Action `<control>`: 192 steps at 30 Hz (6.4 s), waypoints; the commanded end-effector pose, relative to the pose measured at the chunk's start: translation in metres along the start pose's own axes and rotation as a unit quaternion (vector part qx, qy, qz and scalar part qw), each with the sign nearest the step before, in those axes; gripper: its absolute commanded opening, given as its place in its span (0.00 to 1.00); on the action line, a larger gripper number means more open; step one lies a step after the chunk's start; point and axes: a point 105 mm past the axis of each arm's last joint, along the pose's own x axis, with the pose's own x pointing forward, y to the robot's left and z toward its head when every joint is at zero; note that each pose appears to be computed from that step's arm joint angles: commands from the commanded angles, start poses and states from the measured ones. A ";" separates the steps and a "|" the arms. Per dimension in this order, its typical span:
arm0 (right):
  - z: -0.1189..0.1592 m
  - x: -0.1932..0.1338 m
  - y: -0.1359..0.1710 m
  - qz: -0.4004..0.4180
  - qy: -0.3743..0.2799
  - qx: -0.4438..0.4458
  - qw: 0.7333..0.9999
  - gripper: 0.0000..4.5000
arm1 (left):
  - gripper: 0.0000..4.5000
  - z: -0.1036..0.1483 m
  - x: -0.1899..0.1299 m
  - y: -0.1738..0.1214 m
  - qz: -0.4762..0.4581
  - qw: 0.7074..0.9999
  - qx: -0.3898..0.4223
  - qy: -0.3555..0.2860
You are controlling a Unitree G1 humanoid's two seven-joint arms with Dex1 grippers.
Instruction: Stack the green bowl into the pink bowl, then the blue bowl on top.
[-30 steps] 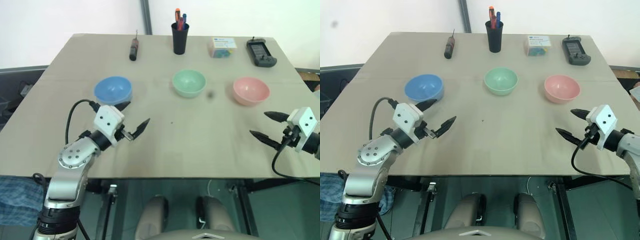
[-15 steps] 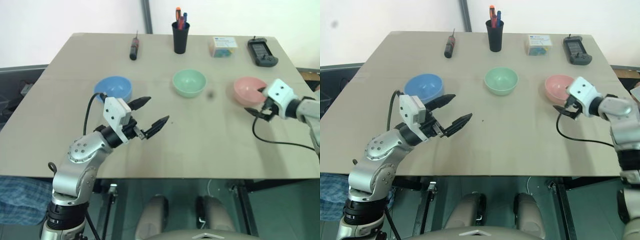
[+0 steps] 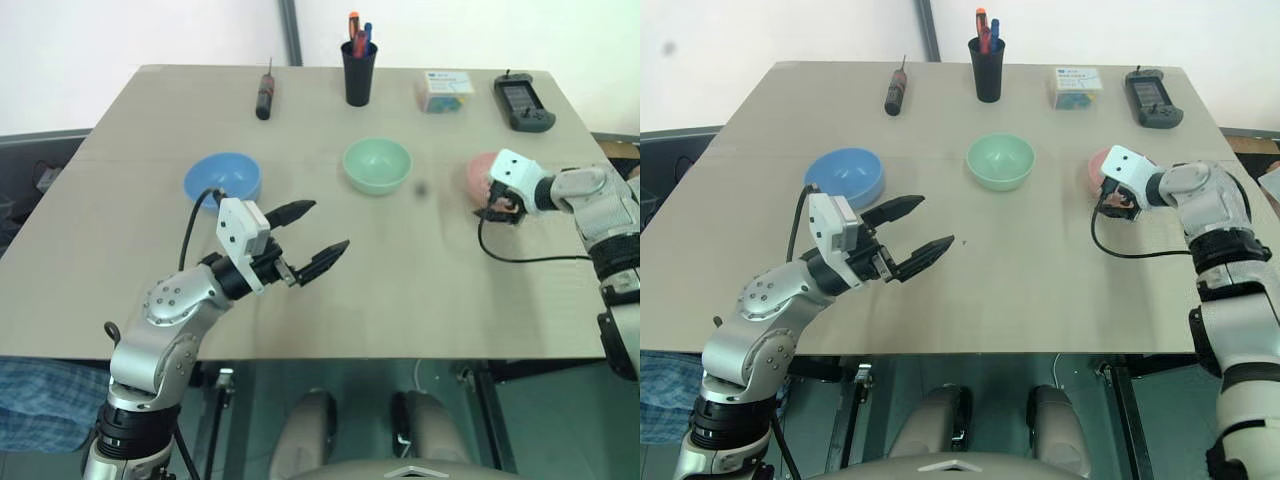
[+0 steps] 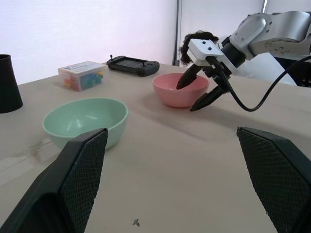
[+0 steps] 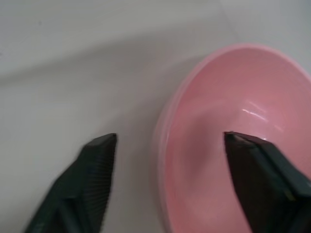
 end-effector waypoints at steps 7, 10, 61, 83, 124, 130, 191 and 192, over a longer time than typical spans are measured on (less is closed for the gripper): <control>0.009 -0.005 -0.009 0.005 -0.002 -0.021 1.000 0.04 | 1.00 0.014 0.000 -0.006 -0.013 0.999 0.025 -0.018; 0.014 -0.007 -0.001 0.039 -0.015 -0.021 0.999 0.04 | 1.00 0.013 0.001 -0.005 -0.011 0.999 0.029 -0.015; 0.168 -0.063 0.115 0.180 -0.172 -0.188 0.950 0.98 | 1.00 0.008 -0.030 0.036 0.103 0.994 0.042 -0.008; 0.196 0.038 0.039 0.026 -0.129 -0.196 0.972 0.98 | 1.00 0.015 -0.040 0.085 0.255 0.963 0.081 -0.031; 0.188 0.060 0.050 0.024 -0.106 -0.249 0.962 0.00 | 1.00 -0.001 -0.032 0.070 0.188 0.982 0.001 -0.025; 0.209 0.032 0.045 0.047 -0.148 -0.283 0.947 0.00 | 1.00 -0.001 -0.032 0.067 0.181 0.983 0.004 -0.023; 0.126 -0.188 0.068 0.111 -0.418 0.059 0.900 0.80 | 1.00 -0.011 -0.003 0.121 0.174 0.926 0.220 0.254; 0.125 -0.190 0.067 0.110 -0.421 0.063 0.898 0.80 | 1.00 -0.014 -0.006 0.123 0.174 0.921 0.226 0.266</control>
